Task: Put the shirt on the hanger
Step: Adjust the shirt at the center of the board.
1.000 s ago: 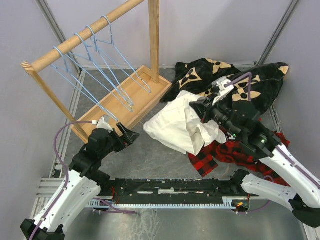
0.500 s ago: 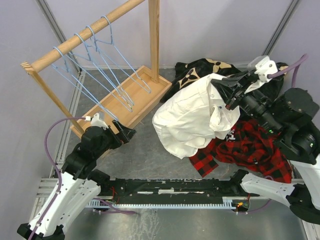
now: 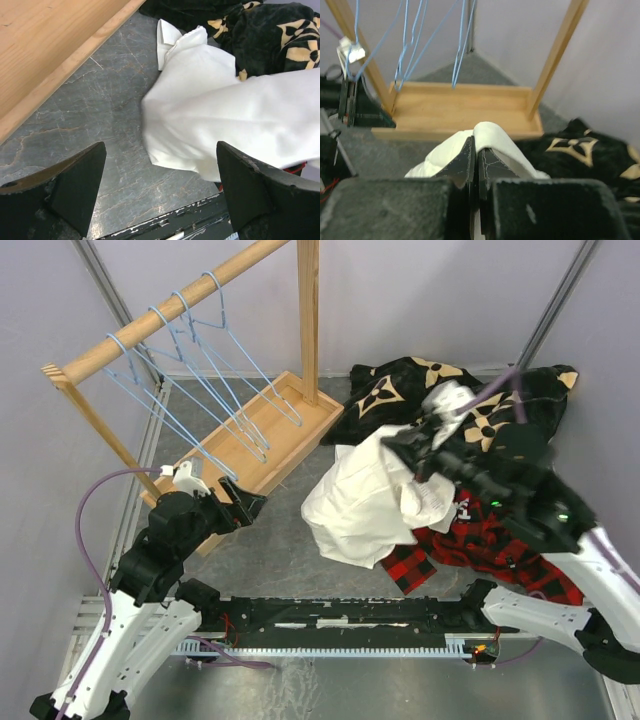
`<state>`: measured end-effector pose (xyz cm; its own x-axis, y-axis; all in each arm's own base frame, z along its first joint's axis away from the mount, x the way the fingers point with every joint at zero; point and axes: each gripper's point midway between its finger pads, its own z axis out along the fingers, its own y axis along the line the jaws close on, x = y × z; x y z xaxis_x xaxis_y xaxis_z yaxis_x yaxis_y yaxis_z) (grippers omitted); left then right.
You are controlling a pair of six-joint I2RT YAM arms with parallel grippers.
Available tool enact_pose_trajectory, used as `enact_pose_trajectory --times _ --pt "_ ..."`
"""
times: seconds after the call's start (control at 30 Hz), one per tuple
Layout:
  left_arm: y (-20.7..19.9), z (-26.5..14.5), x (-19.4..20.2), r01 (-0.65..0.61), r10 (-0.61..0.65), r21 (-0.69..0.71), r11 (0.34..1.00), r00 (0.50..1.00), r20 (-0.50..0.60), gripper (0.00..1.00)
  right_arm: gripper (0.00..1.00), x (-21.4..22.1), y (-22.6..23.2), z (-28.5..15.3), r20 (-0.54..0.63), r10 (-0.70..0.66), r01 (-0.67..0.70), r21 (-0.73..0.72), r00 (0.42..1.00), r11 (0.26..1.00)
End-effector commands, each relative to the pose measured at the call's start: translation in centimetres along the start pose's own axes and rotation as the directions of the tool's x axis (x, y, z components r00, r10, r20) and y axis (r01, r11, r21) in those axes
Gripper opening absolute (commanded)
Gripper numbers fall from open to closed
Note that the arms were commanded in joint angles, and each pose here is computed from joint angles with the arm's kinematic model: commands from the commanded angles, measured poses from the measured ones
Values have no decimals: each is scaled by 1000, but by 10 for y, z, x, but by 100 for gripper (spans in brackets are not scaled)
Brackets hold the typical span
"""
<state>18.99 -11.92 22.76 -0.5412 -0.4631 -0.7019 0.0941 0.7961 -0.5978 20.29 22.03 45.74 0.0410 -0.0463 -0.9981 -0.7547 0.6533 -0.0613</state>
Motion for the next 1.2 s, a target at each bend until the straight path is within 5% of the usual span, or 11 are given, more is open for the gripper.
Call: enact_pose_trajectory --times 0.0,0.13,0.33,0.37,0.57,0.7,0.9,1.17 --pt "-5 -5 -9 -45 45 8 999 999 23 96 0 84 45 36 -134 49 -62 -94 990 994" --pt "-4 -2 -6 -38 38 8 999 999 10 96 8 158 90 53 -238 72 -99 -102 968 990" --pt "1 5 2 -27 27 -11 1000 999 -21 96 68 231 163 48 -427 -84 -47 -287 900 957" --pt "2 7 3 -26 26 -15 1000 999 -30 96 72 236 163 43 -451 -105 -37 -295 887 955" --pt "8 21 14 -14 11 -40 999 997 -75 96 86 220 109 14 -450 -80 39 -98 889 994" --pt "7 32 26 11 -13 -15 1000 994 -111 90 86 214 72 -9 -513 -109 131 7 851 991" --pt "11 37 37 28 -29 -12 1000 991 -131 89 87 246 101 -32 -572 -201 85 -223 795 971" --pt "11 39 35 29 -31 -14 999 992 -126 89 90 270 130 -19 -392 -299 130 -403 870 906"
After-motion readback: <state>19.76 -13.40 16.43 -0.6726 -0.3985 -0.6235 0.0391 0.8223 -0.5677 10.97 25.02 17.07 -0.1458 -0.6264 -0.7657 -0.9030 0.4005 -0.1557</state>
